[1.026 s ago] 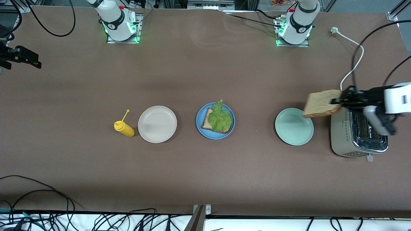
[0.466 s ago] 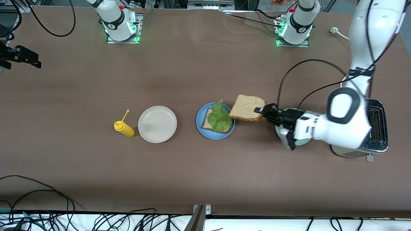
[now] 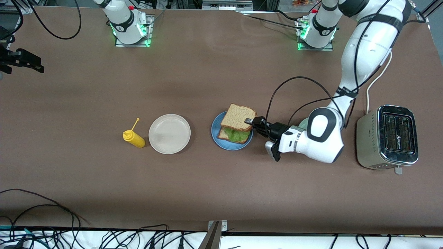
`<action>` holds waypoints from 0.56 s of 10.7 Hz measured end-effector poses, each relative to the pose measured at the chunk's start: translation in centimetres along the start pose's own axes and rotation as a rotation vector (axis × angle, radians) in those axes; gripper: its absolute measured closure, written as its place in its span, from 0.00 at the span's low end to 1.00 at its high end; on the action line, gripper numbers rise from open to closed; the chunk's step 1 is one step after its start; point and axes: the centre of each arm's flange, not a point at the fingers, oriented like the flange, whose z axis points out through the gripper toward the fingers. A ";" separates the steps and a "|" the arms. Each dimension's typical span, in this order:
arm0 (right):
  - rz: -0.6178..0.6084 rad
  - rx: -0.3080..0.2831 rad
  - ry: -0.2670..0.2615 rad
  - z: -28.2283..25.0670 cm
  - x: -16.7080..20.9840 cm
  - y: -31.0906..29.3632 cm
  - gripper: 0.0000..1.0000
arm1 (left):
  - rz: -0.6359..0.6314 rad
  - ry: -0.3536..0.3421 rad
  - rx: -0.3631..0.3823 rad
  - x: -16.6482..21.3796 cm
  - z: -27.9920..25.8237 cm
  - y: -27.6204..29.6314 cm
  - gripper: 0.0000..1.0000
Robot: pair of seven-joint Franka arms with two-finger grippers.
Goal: Make sandwich in blue plate with both arms
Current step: 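Carry the bread slice with the left gripper over the blue plate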
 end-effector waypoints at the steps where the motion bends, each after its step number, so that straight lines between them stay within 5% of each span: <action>1: 0.006 0.001 0.000 0.0 0.0 0.3 0.00 | 0.036 0.010 0.006 -0.5 1.3 -2.3 0.89; 6: 0.034 0.030 -0.001 0.3 -0.2 1.6 0.00 | 0.076 0.050 0.026 -1.0 4.7 -6.1 0.89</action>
